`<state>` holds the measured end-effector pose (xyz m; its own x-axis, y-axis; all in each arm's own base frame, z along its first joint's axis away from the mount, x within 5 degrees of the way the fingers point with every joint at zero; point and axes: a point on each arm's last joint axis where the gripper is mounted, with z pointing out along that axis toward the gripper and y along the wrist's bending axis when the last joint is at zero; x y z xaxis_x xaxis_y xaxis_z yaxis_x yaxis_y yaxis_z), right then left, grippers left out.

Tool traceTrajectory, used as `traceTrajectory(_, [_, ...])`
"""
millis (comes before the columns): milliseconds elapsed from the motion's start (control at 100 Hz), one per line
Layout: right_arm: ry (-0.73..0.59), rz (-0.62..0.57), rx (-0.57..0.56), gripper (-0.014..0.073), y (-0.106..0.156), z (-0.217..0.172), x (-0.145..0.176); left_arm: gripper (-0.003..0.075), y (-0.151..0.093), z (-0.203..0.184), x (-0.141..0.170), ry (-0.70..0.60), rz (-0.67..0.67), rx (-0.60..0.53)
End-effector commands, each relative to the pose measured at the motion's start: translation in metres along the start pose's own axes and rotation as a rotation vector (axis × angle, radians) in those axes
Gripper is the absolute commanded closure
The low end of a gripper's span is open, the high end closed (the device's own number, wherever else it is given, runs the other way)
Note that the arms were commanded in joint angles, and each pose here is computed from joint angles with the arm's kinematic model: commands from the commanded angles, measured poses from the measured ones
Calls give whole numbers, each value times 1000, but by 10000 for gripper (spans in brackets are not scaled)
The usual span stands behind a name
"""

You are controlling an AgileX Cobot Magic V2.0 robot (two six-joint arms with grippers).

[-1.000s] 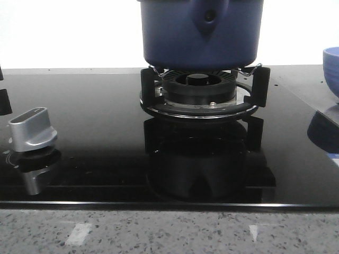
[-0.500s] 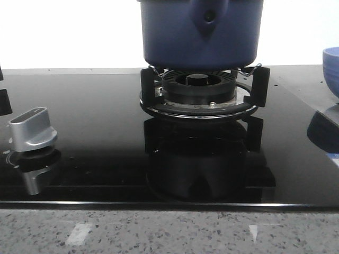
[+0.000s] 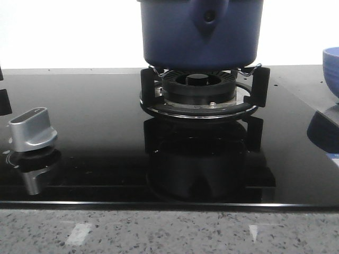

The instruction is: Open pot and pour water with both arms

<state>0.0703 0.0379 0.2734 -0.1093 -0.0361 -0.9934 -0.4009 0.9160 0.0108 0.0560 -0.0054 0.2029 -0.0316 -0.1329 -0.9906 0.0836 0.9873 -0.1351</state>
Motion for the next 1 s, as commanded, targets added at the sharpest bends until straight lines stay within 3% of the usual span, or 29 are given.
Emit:
traceTrajectory(0, [-43,12,16,641,-1,-1,-10,741,1,-1,2,-71,-12,1])
traceTrajectory(610, [-46,12,24,641,-2,-1,-10,741,1,-1,2,-71,-12,1])
traceTrajectory(720, [-68,-15,140,641,-13,-2,-12,741,1,-1,2,-71,-12,1])
traceTrajectory(870, [-53,116,365,641,-33,-7,-9,741,1,-1,2,-71,-12,1])
traceTrajectory(990, [-35,110,502,641,-44,-12,-6,741,1,-1,2,-71,-12,1])
